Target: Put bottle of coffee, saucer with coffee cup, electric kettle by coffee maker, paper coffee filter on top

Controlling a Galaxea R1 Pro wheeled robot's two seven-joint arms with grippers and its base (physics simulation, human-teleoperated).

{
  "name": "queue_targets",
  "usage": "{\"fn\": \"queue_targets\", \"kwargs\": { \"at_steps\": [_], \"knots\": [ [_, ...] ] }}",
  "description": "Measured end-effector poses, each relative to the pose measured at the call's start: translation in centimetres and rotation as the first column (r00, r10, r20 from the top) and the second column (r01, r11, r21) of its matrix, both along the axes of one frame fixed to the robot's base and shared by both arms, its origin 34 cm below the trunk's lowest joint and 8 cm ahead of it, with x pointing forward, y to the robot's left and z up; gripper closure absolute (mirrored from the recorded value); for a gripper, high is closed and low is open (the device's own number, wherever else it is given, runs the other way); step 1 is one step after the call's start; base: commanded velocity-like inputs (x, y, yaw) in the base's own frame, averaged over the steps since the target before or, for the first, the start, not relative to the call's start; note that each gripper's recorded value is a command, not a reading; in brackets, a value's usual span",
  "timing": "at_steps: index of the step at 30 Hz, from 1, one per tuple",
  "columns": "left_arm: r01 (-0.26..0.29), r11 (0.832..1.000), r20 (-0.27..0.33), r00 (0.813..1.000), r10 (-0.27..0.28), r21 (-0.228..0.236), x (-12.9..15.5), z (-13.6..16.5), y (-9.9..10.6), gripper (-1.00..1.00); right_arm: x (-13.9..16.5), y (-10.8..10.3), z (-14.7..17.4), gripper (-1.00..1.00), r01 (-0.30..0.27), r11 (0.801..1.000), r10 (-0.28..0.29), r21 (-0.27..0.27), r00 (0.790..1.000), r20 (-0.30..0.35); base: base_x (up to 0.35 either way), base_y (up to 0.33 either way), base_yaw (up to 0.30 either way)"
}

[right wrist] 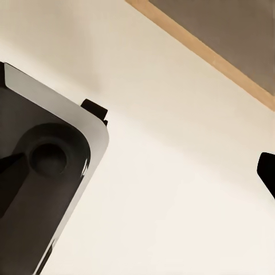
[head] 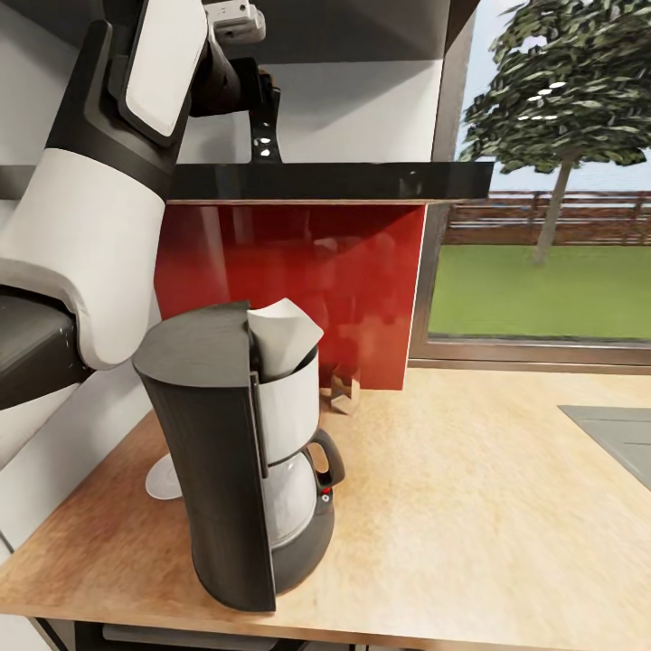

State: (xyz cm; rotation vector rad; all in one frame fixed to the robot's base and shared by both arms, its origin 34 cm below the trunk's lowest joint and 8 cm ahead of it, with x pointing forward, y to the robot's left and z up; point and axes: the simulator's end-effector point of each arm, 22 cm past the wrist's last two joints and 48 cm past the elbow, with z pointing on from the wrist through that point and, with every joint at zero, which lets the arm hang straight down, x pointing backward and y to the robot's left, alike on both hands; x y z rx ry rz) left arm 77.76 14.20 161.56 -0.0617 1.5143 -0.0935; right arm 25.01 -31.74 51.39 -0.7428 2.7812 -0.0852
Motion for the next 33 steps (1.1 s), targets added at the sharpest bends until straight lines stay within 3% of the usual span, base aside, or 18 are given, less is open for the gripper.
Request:
{"fn": "queue_targets", "kwargs": {
  "at_steps": [8,17,27,33],
  "knots": [
    [-0.034,0.998,0.008,0.999,0.034,0.045,-0.3,0.0,-0.3,-1.00,-3.7,0.8,-0.4,-1.00,-0.053,0.999,0.053,0.008,0.997,-0.054,0.000,0.000,0.000],
    [-0.039,0.997,0.011,0.999,0.038,0.059,-0.3,0.0,-0.5,-1.00,-3.9,1.0,-0.5,-1.00,-0.103,0.995,0.104,0.009,0.993,-0.060,0.000,0.000,0.000],
    [-0.039,0.997,0.011,0.999,0.038,0.059,-0.3,0.0,-0.5,-1.00,-3.9,1.0,-0.5,-1.00,-0.104,0.995,0.104,0.009,0.993,-0.060,0.000,0.000,0.000],
    [-0.023,0.998,0.005,1.000,0.023,0.060,-0.3,-0.2,-1.3,-1.00,-1.6,0.8,-0.3,-1.00,-0.071,0.997,0.072,0.007,0.997,-0.031,0.000,0.000,0.000]
  ]
}}
